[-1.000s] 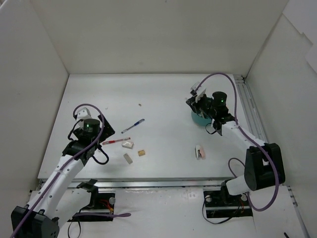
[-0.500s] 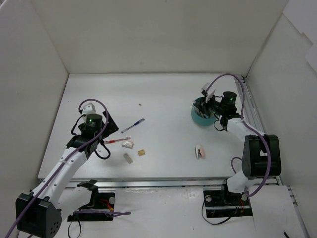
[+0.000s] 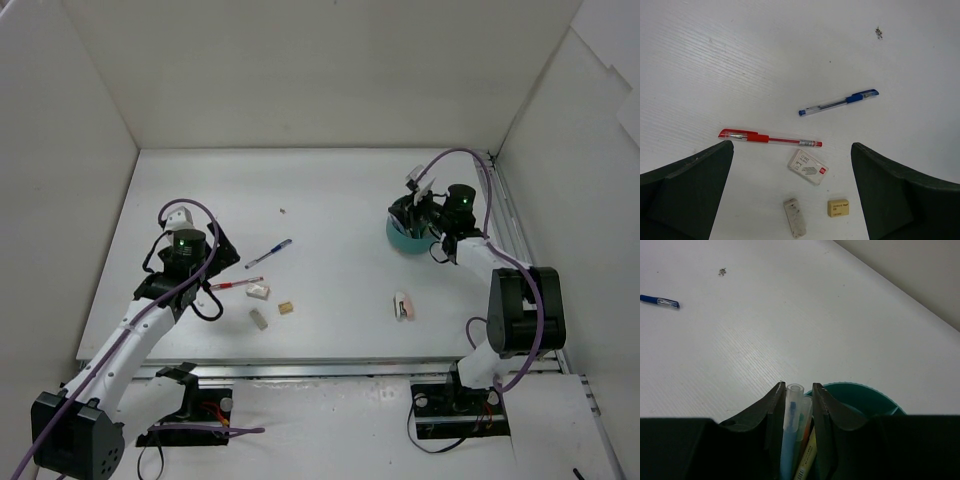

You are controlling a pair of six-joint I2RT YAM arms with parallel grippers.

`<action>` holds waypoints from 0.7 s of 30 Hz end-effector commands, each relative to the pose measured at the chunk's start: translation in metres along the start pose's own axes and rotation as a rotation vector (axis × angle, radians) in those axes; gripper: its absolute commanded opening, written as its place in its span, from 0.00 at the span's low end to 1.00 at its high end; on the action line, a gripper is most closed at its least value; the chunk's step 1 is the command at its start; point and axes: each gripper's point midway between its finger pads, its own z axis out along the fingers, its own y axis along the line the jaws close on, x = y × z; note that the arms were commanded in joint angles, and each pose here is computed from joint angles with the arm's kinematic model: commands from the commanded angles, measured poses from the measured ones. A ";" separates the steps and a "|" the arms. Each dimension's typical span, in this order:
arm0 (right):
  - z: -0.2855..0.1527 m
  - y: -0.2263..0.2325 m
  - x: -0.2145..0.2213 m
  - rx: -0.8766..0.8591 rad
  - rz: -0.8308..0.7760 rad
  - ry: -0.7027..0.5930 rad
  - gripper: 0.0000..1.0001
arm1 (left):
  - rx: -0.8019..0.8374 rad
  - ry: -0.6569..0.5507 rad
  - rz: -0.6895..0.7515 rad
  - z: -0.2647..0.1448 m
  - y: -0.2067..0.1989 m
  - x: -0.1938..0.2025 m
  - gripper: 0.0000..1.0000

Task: Sort the stationery into containers
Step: Place the pen in the storage box.

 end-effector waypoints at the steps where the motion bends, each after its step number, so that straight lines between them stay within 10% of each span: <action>1: -0.006 -0.013 -0.040 0.058 -0.086 -0.104 0.25 | 0.065 -0.088 -0.014 -0.007 -0.019 -0.030 1.00; 10: -0.029 -0.009 -0.066 0.113 -0.065 -0.155 0.51 | 0.100 -0.051 0.065 -0.004 -0.026 -0.027 1.00; 13: -0.042 -0.003 -0.093 0.137 -0.030 -0.210 0.70 | 0.155 -0.012 0.156 0.001 -0.038 -0.023 1.00; 14: -0.049 0.001 -0.105 0.142 -0.038 -0.238 0.95 | 0.226 0.013 0.187 -0.001 -0.052 -0.023 1.00; 21: -0.076 0.017 -0.143 0.222 0.067 -0.338 0.98 | 0.470 0.151 0.616 0.032 -0.104 0.008 1.00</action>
